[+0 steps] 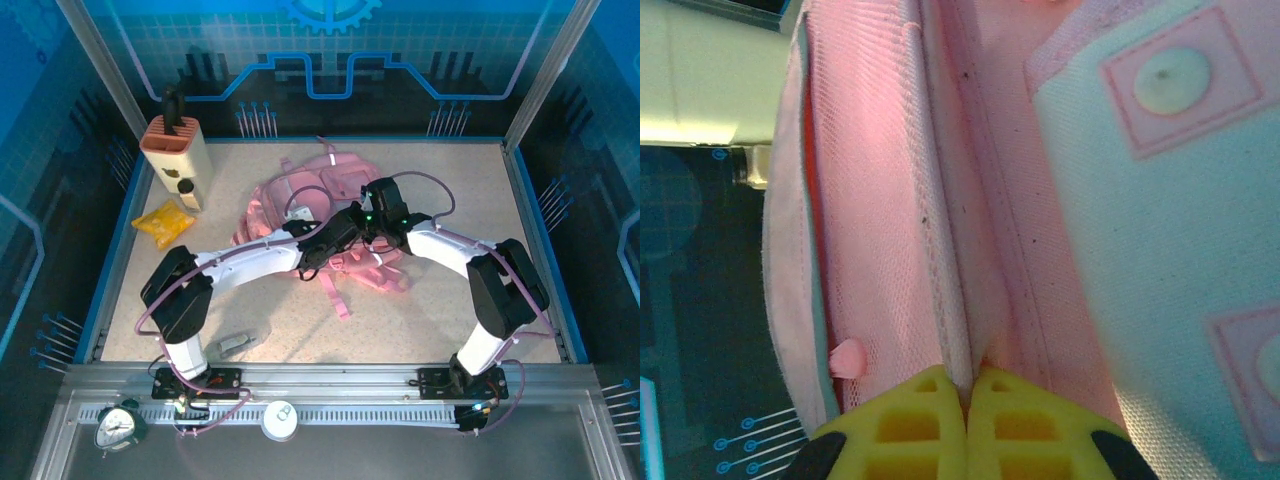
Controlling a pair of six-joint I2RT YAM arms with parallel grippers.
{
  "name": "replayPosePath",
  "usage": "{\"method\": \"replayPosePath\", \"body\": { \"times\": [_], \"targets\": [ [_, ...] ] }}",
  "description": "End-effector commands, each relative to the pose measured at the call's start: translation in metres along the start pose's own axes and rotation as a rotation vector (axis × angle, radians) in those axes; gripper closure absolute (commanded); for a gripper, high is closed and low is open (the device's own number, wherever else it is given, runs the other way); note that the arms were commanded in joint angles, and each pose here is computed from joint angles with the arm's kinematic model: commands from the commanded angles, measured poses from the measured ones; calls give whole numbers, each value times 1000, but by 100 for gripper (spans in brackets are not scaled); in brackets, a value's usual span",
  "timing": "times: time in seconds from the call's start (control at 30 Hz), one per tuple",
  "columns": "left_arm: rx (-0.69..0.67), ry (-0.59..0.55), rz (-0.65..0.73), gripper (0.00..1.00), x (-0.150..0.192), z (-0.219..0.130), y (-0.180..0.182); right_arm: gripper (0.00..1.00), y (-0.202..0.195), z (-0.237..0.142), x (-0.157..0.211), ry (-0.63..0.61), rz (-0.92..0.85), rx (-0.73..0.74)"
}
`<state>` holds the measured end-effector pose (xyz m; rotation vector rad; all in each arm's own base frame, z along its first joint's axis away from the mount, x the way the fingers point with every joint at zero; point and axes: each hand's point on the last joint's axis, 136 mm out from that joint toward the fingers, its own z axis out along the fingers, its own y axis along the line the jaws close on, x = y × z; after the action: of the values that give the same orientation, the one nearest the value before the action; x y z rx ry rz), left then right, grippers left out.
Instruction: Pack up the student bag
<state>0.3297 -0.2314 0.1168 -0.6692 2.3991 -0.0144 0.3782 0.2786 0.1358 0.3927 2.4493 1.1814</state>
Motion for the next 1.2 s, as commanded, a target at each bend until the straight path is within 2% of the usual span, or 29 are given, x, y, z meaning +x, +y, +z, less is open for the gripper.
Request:
{"method": "replayPosePath", "body": {
  "times": [0.0, 0.13, 0.3, 0.47, 0.6, 0.8, 0.93, 1.07, 1.17],
  "targets": [
    [-58, -108, -48, 9, -28, -6, 14, 100, 36, -11, -2, -13, -45, -126],
    [-65, -105, -47, 25, -30, -8, 24, 100, 38, -8, -3, -5, -40, -138],
    [-37, -82, -31, 42, -27, -13, 27, 100, 40, -8, -4, -12, -53, -142],
    [-29, -57, -9, 52, -24, -15, 29, 100, 41, -8, -4, -11, -59, -143],
    [-15, -48, 16, 55, -25, -20, 26, 100, 42, -8, -4, -14, -61, -142],
    [86, -15, 17, 59, -24, -22, 4, 100, 43, -4, -3, -11, -63, -142],
    [63, 10, -1, 61, -21, -13, 5, 100, 44, -3, -1, -8, -64, -144],
    [45, 26, -49, 55, -14, -7, 11, 100, 43, -2, -1, -8, -63, -141],
    [50, 27, -80, 54, -11, -4, 13, 100, 45, -3, -2, -9, -65, -144]
  ]
}}
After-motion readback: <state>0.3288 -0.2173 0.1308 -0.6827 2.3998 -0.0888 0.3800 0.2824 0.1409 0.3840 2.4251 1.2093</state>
